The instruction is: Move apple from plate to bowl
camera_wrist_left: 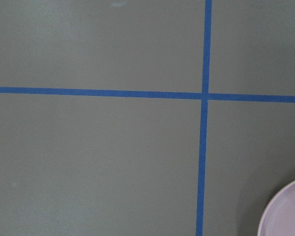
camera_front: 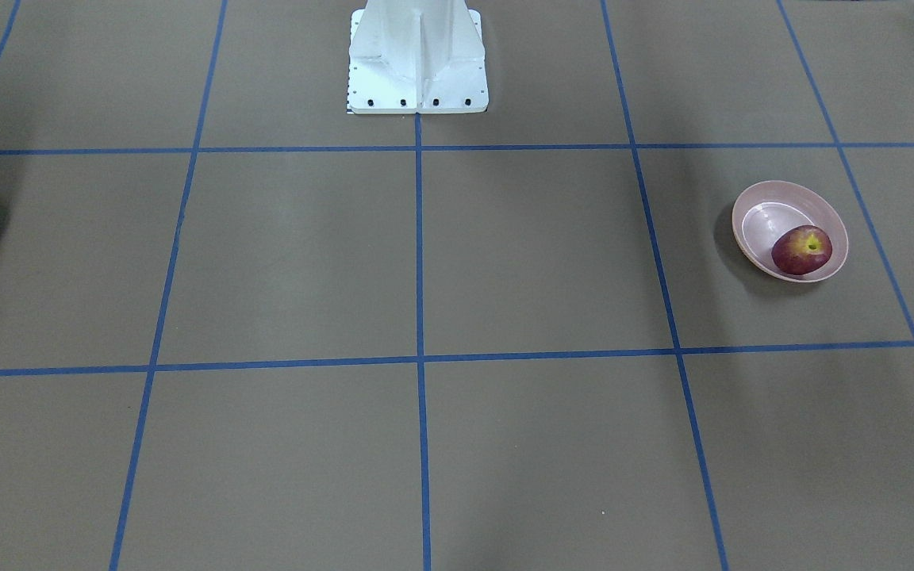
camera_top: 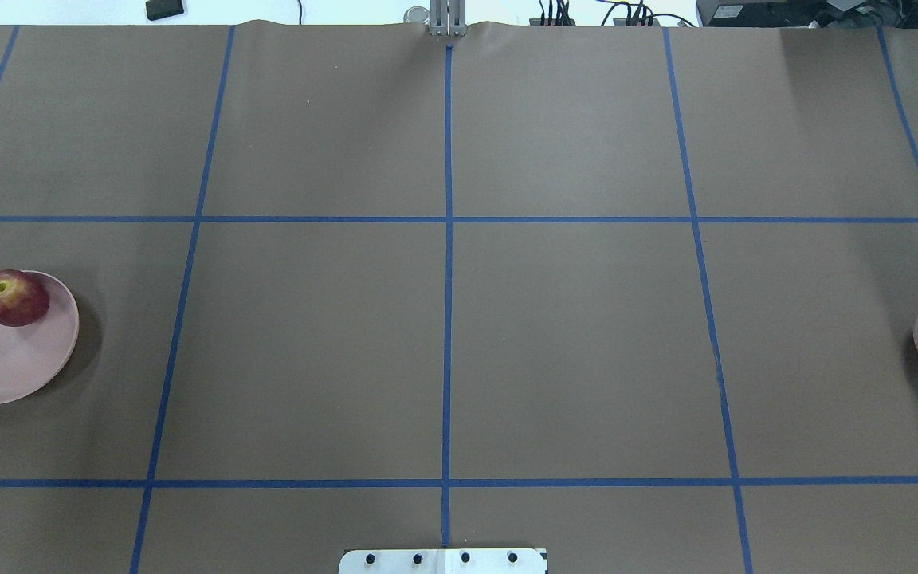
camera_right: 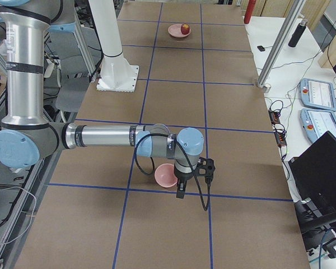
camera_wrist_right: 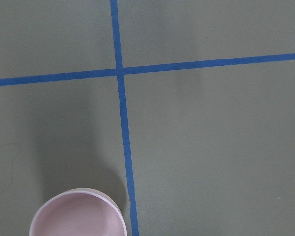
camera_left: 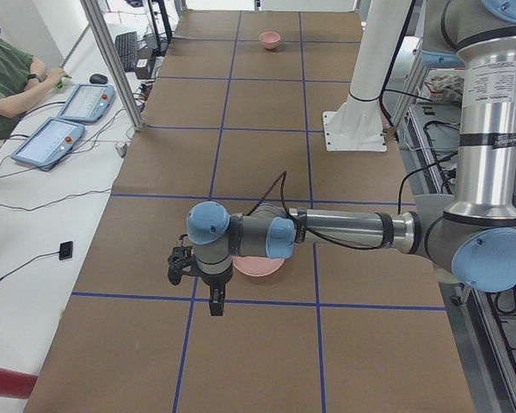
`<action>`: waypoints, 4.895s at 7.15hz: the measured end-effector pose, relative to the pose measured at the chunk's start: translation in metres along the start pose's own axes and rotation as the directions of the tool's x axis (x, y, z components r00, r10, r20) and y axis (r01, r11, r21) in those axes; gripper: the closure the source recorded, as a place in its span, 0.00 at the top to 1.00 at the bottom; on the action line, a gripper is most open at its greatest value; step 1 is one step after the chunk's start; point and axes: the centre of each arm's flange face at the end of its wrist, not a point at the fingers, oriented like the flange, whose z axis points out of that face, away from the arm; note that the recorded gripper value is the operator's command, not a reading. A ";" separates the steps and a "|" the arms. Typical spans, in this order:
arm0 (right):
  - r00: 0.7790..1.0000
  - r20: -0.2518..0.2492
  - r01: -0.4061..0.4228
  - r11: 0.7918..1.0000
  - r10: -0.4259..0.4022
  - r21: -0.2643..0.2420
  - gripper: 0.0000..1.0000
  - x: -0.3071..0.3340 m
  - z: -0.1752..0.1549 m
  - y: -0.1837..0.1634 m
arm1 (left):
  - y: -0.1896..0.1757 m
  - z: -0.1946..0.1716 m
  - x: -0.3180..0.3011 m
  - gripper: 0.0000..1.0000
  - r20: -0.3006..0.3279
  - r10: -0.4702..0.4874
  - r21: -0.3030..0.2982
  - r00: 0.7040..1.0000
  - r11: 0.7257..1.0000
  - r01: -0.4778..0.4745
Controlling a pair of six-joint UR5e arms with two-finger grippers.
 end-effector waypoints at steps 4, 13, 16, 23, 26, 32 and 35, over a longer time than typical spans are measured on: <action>0.999 0.033 0.005 1.000 -0.005 0.002 1.00 -0.005 -0.002 0.007 | -0.003 -0.001 0.001 0.98 0.004 -0.005 -0.001 1.000 1.000 0.005; 0.999 0.034 0.028 0.999 -0.028 0.019 1.00 -0.013 -0.010 0.004 | 0.002 0.000 -0.001 0.98 0.007 -0.008 -0.001 1.000 1.000 0.008; 0.999 0.035 0.027 0.999 -0.028 0.023 1.00 -0.013 -0.010 0.003 | 0.002 -0.001 0.000 0.98 0.005 -0.010 -0.001 1.000 1.000 0.010; 0.995 0.081 0.060 0.997 -0.064 0.058 1.00 -0.038 -0.028 -0.013 | -0.020 -0.047 0.066 0.98 -0.027 0.069 0.113 0.997 0.991 -0.066; 0.992 0.103 0.067 0.996 -0.072 0.056 1.00 -0.040 -0.027 -0.016 | -0.024 -0.034 0.125 0.98 -0.060 0.072 0.090 0.996 0.994 -0.066; 0.991 0.117 0.064 0.997 -0.070 0.051 1.00 -0.046 -0.027 -0.018 | 0.015 0.044 0.193 0.98 -0.105 0.005 0.040 0.994 0.999 -0.001; 0.991 0.119 0.061 0.997 -0.066 0.047 1.00 -0.045 -0.025 -0.017 | 0.018 0.077 0.210 0.98 -0.047 0.018 0.035 0.999 0.999 -0.016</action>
